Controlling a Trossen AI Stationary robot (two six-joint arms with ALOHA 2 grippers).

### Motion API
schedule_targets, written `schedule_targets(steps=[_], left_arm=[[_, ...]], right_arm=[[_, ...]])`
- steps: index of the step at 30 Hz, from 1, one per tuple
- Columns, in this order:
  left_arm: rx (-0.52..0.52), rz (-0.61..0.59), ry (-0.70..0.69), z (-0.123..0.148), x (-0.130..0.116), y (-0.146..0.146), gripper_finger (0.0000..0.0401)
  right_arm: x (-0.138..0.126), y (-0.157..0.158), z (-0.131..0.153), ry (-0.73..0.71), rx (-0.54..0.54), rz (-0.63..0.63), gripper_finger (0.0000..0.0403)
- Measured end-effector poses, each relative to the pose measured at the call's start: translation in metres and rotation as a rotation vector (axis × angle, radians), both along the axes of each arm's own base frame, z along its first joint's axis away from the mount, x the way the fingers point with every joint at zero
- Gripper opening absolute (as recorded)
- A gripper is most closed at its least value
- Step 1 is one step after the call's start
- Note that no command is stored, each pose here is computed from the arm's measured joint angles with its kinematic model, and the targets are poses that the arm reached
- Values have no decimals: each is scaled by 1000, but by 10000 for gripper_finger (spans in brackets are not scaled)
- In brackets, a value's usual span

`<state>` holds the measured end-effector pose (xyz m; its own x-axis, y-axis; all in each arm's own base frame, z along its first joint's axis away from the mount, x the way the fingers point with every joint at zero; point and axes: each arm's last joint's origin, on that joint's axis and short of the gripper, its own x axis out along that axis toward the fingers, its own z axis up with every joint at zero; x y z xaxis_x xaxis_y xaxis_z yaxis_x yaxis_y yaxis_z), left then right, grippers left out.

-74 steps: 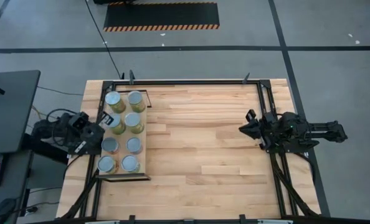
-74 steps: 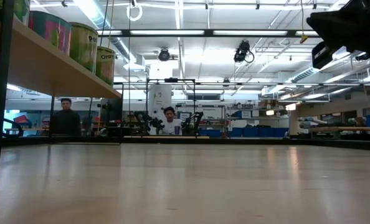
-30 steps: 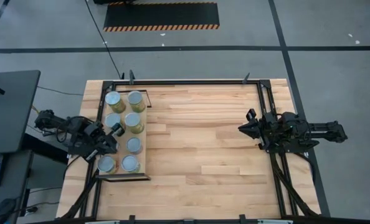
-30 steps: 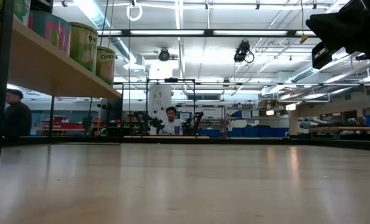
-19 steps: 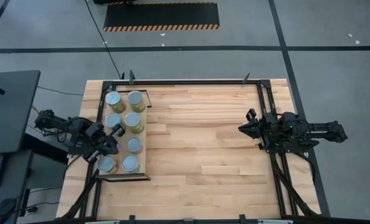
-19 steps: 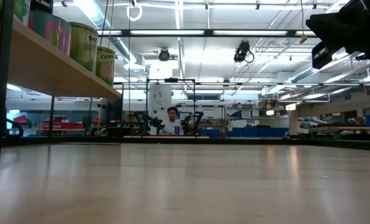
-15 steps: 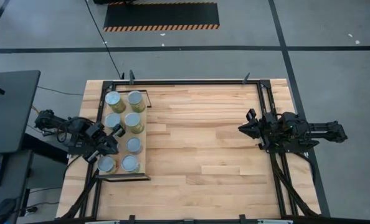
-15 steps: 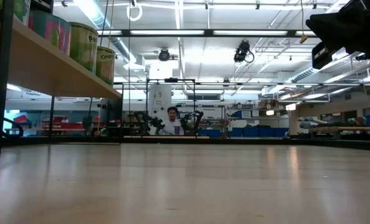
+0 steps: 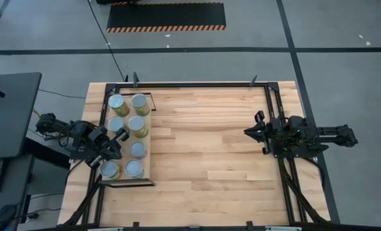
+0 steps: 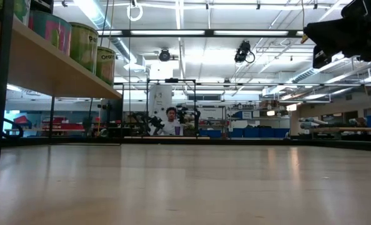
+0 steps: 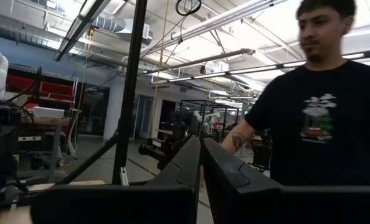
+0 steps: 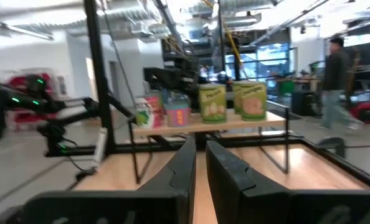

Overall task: Pick and place cans onto a shelf
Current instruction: Return to Home Position

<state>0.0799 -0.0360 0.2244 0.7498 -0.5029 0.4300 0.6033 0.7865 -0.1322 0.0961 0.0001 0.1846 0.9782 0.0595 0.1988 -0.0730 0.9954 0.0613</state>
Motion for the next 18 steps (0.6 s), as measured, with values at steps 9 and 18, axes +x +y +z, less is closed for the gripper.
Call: schedule_targets(steps=[9,18], left_arm=[[0,0,0,0,0,0,25],[0,0,-1,0,0,0,25]], right_arm=[[0,-1,0,-2,-15,-37,45],[0,-1,0,-3,-13,-37,45]])
